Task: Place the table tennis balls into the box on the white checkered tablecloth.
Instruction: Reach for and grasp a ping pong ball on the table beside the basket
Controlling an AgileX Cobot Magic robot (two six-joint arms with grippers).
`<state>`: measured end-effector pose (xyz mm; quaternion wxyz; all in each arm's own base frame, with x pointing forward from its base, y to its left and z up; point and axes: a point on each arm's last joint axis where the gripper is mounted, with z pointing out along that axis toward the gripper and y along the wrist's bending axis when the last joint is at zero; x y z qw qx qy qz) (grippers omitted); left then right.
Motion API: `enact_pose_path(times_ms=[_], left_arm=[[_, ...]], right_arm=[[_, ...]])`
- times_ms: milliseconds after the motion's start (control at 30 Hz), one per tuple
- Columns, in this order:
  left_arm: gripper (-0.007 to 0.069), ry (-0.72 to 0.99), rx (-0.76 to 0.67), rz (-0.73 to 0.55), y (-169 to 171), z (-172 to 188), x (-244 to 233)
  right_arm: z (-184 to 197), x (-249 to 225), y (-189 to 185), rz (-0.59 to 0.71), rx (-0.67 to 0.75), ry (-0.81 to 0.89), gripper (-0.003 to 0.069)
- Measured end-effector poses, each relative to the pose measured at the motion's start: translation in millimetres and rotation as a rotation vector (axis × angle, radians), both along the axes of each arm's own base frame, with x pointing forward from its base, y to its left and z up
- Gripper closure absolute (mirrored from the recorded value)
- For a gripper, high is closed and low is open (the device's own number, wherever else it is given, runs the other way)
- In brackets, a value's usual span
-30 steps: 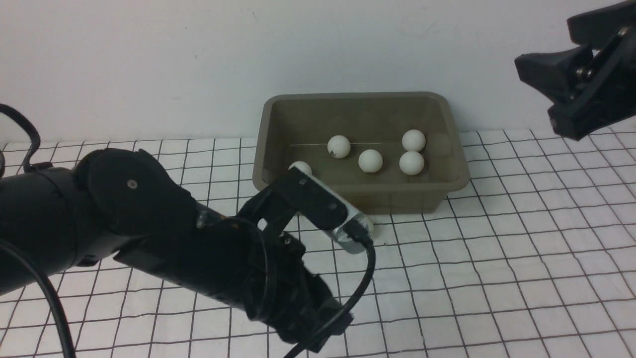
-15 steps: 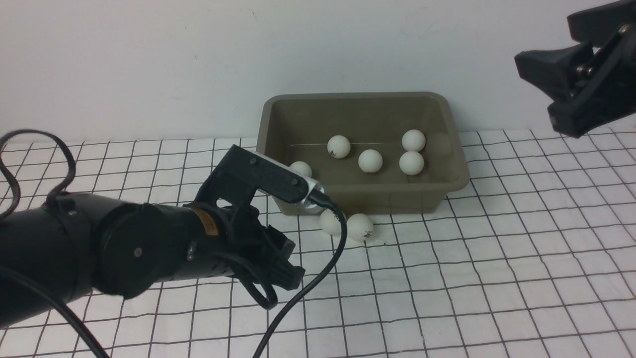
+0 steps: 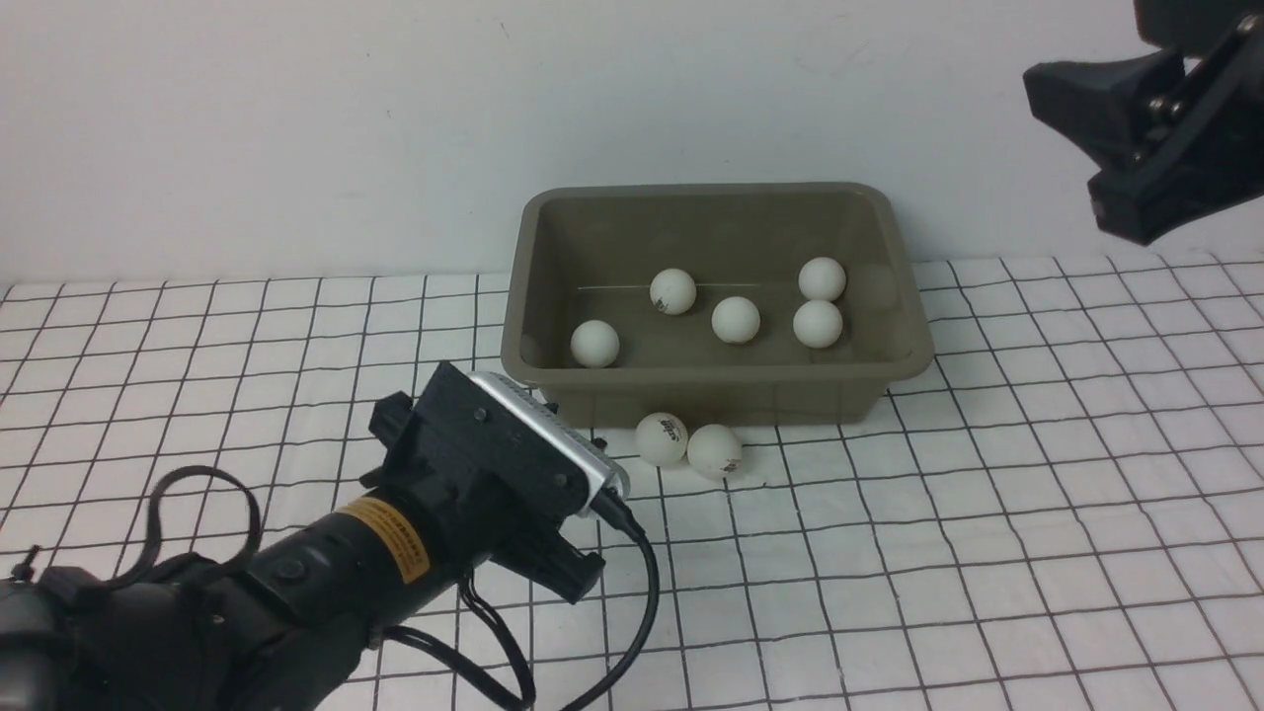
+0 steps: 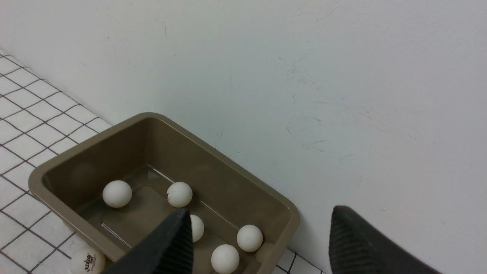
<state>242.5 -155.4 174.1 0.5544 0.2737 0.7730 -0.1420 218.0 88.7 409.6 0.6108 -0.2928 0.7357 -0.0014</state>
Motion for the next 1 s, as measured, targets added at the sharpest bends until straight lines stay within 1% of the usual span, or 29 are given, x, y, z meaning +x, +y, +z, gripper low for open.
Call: enact_pose_path(times_ms=[133, 300, 467, 600, 1000], left_arm=[[0.0262, 0.058, 0.012, -0.019, -4.6, -23.3, 3.0], [0.0208, 0.091, -0.034, -0.017, -7.8, -34.0, 4.9], [0.0195, 0.095, -0.081, -0.003, -18.3, -34.5, 21.3], [0.0195, 0.115, -0.074, 0.005, -25.8, -38.3, 34.0], [0.0195, 0.139, -0.071, 0.021, -33.6, -49.0, 48.1]], right_arm=[[-0.4, -0.1, -0.1, 0.000, -0.002, 0.004, 0.0216], [-0.7, -0.2, -0.1, 0.000, -0.003, 0.007, 0.0216], [-2.2, -0.5, -0.3, -0.001, -0.009, 0.023, 0.0216], [-3.1, -0.7, -0.5, -0.002, -0.013, 0.033, 0.0216], [-3.4, -0.8, -0.5, -0.002, -0.015, 0.036, 0.0216]])
